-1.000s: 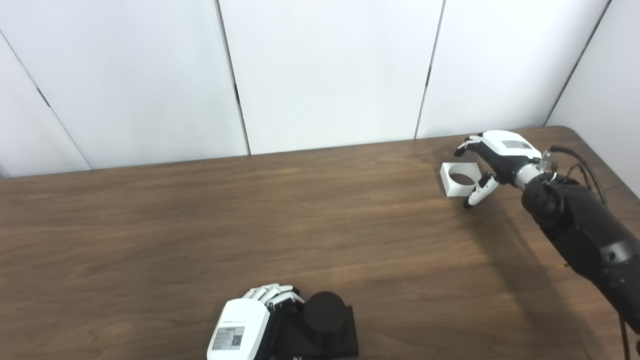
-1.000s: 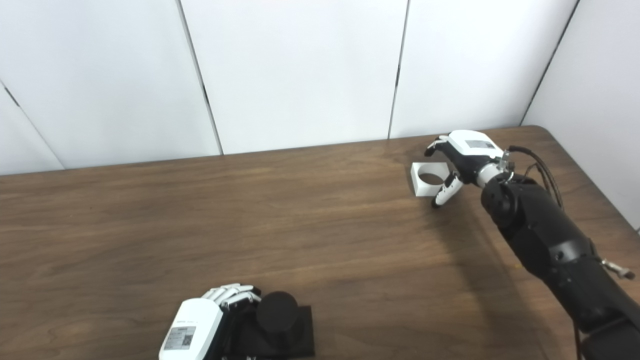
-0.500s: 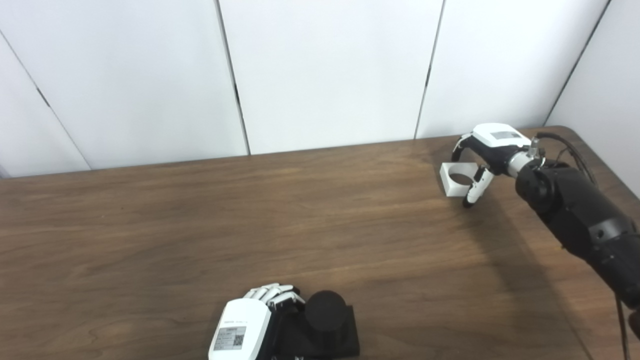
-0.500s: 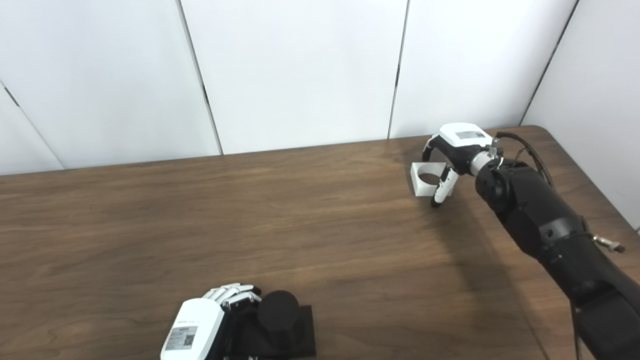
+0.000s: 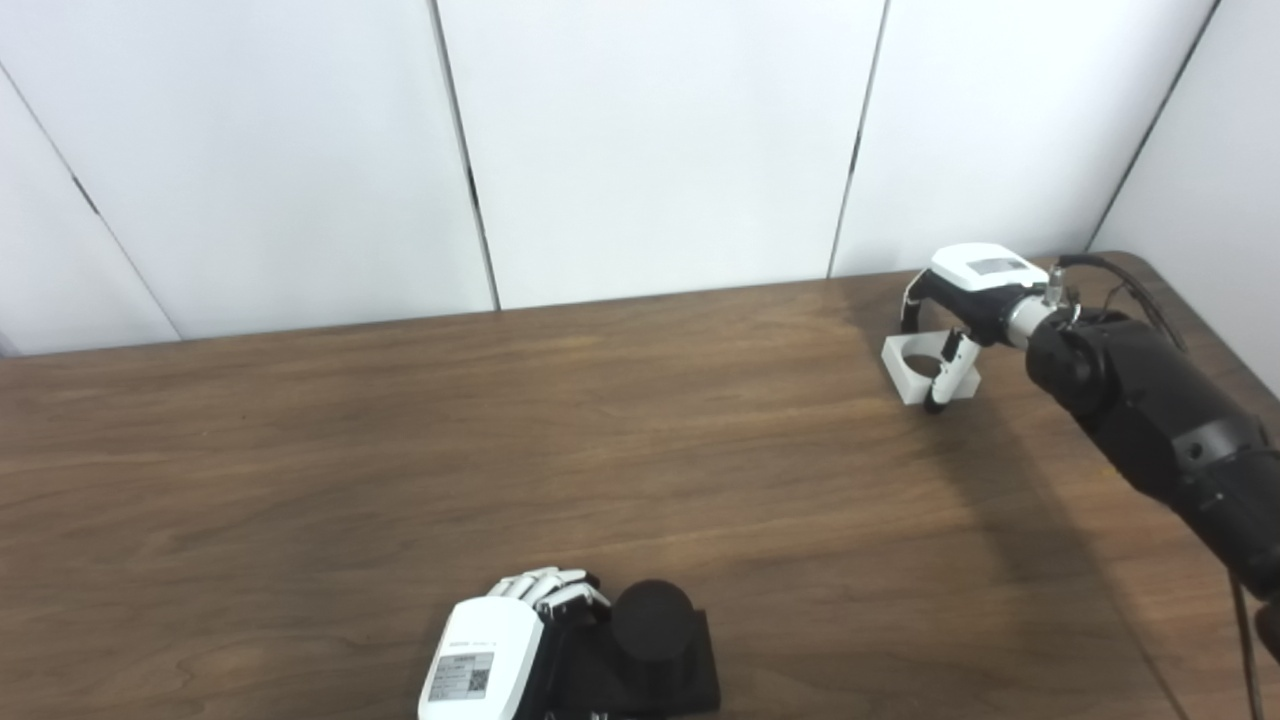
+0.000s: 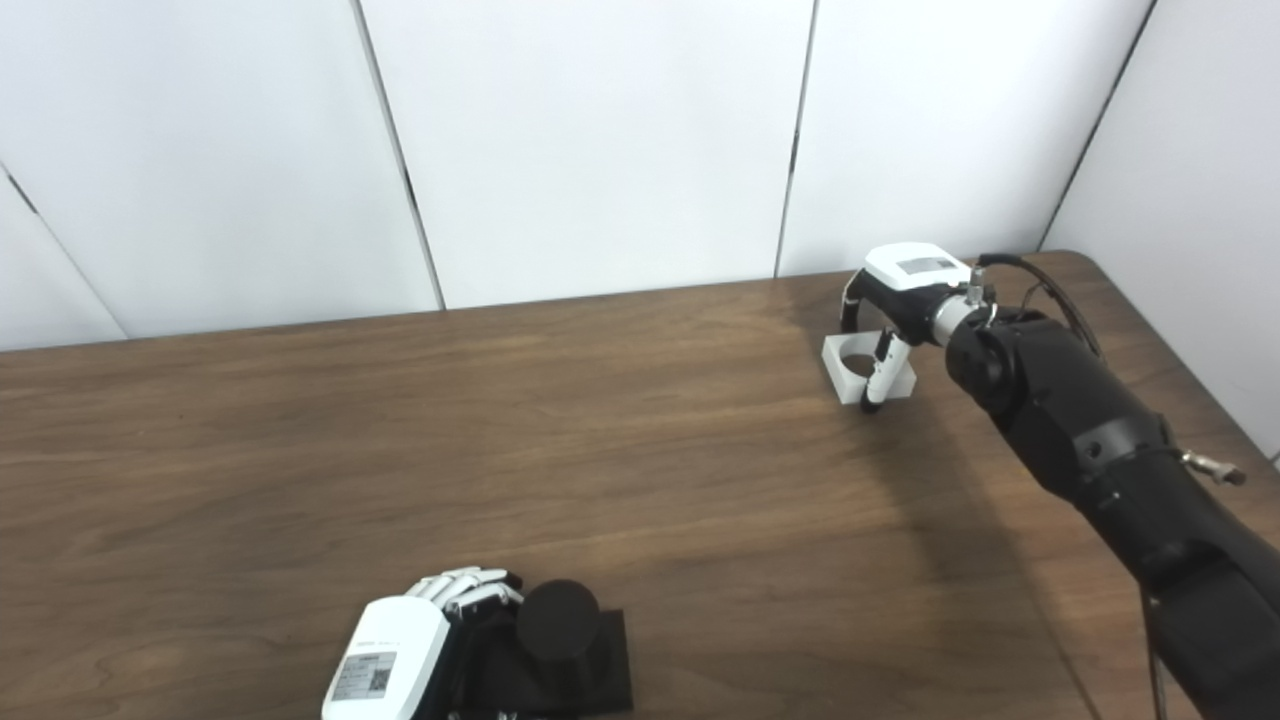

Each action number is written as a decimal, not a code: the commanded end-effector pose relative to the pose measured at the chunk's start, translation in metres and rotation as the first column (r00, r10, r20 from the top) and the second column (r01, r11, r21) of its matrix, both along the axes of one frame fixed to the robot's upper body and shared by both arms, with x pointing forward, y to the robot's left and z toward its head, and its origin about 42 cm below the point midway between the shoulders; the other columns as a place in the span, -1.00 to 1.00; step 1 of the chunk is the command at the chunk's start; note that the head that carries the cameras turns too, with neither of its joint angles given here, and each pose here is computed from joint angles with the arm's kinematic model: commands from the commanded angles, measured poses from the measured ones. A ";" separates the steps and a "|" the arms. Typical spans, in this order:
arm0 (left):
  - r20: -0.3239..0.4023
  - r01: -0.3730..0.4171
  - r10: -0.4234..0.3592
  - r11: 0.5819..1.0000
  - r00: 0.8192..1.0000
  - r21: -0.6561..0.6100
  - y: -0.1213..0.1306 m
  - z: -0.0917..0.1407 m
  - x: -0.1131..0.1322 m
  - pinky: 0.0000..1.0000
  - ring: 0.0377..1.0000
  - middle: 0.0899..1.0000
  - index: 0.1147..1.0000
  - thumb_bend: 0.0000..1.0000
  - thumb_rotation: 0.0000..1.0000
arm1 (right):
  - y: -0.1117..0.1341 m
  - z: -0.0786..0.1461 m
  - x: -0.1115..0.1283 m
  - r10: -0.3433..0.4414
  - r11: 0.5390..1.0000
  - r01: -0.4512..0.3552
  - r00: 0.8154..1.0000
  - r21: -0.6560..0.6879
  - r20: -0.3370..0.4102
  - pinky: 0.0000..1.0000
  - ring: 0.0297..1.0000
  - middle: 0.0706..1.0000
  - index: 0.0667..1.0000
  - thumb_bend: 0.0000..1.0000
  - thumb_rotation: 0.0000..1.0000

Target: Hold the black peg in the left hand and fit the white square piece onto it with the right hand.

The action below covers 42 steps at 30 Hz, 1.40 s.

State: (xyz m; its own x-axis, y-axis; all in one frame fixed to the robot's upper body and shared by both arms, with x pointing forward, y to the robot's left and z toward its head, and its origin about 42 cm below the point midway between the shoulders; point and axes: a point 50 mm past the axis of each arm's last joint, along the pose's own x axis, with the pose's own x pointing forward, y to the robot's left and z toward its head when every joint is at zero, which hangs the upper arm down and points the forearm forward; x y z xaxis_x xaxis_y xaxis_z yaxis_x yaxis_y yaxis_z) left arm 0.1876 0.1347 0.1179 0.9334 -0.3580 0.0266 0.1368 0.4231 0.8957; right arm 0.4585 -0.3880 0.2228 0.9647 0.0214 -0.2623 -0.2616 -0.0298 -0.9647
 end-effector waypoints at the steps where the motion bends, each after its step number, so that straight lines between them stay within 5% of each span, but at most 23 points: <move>1: -0.135 0.028 -0.023 0.999 0.991 0.030 -0.005 -0.017 -0.012 0.50 0.56 0.46 -0.16 0.02 -0.89 | -0.012 0.018 0.006 -0.007 0.999 0.008 1.000 -0.053 0.015 0.55 0.71 0.54 -0.10 0.05 -0.74; 10: -0.141 0.027 -0.022 0.999 0.990 0.028 -0.009 -0.017 -0.010 0.51 0.57 0.46 -0.16 0.02 -0.89 | -0.007 0.025 0.003 0.033 0.998 -0.032 0.999 -0.044 0.014 0.57 0.70 0.47 -0.10 0.04 -0.75; 17: -0.137 0.025 -0.022 1.000 0.990 0.015 -0.014 -0.017 -0.009 0.50 0.56 0.46 -0.16 0.02 -0.89 | 0.025 0.057 -0.027 0.215 0.977 -0.214 0.973 -0.021 0.088 0.61 0.71 0.47 -0.10 0.04 -0.75; 25: -0.126 0.031 -0.027 0.999 0.992 0.033 -0.021 -0.018 -0.005 0.50 0.56 0.46 -0.16 0.01 -0.89 | 0.103 0.097 -0.107 0.485 0.868 -0.495 0.861 0.036 0.154 0.66 0.70 0.47 -0.10 0.04 -0.75; 33: -0.133 0.024 -0.019 0.999 0.991 0.032 -0.024 -0.016 -0.003 0.51 0.57 0.46 -0.16 0.01 -0.89 | 0.155 0.110 -0.166 0.642 0.745 -0.664 0.741 0.069 0.198 0.66 0.66 0.40 -0.11 0.04 -0.75; 42: -0.126 0.027 -0.022 0.999 0.992 0.034 -0.023 -0.015 -0.003 0.51 0.56 0.46 -0.16 0.01 -0.89 | 0.187 0.109 -0.201 0.732 0.647 -0.754 0.657 0.115 0.182 0.64 0.64 0.38 -0.11 0.04 -0.74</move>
State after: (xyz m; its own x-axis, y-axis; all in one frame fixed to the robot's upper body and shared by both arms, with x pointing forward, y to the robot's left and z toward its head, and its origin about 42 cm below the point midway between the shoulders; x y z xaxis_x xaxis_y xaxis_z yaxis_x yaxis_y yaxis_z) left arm 0.1922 0.1192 0.1204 0.9356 -0.3524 0.0223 0.1358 0.4174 0.8985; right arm 0.2615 -0.2025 0.3206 0.6321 0.7661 -0.1164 -0.1578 -0.0199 -0.9873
